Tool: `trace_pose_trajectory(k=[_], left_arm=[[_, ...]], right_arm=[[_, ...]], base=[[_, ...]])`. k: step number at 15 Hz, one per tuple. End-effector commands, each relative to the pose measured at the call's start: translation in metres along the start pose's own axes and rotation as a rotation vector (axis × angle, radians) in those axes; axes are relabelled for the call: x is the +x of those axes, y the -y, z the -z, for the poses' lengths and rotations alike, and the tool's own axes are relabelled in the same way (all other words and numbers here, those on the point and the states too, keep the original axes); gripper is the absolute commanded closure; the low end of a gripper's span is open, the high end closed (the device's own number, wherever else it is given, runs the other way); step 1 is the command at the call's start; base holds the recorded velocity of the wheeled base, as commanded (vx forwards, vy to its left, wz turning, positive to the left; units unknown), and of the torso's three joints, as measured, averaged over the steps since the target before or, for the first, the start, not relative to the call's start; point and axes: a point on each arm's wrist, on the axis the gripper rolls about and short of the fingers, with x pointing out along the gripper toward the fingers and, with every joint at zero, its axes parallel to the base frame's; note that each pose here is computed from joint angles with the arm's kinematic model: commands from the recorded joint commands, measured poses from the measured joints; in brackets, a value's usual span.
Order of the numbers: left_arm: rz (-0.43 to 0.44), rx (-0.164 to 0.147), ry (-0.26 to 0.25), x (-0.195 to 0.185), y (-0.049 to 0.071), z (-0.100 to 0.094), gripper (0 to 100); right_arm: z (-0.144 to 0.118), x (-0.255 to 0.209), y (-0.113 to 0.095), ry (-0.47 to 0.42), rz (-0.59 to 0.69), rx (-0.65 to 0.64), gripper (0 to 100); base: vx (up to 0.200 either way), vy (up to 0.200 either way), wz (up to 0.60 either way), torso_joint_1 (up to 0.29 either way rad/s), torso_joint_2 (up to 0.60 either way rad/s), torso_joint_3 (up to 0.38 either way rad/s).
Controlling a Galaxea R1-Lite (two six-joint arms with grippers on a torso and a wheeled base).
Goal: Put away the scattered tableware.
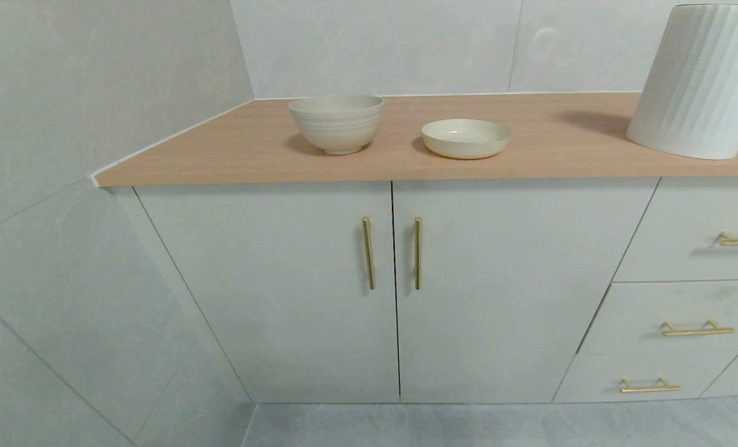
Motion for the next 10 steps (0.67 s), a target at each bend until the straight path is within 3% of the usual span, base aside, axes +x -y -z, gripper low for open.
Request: trace_pose_trajectory(k=[1, 4, 7, 10], left_arm=[[-0.001, 0.000, 0.000, 0.000, 0.000, 0.000, 0], [-0.001, 0.000, 0.000, 0.000, 0.000, 0.000, 0], [-0.001, 0.000, 0.000, 0.000, 0.000, 0.000, 0], [-0.001, 0.000, 0.000, 0.000, 0.000, 0.000, 0]], right_arm=[[-0.027, 0.045, 0.002, -0.277, -0.223, 0.073, 0], [-0.048, 0.102, 0.002, -0.444, -0.326, 0.108, 0], [-0.061, 0.158, -0.015, -0.471, -0.480, 0.095, 0], [-0.052, 0.212, -0.039, -0.495, -0.566, 0.115, 0]], base=[[0.000, 0.000, 0.00, 0.000, 0.00, 0.000], [0.000, 0.000, 0.00, 0.000, 0.00, 0.000], [0.000, 0.000, 0.00, 0.000, 0.00, 0.000], [0.000, 0.000, 0.00, 0.000, 0.00, 0.000]])
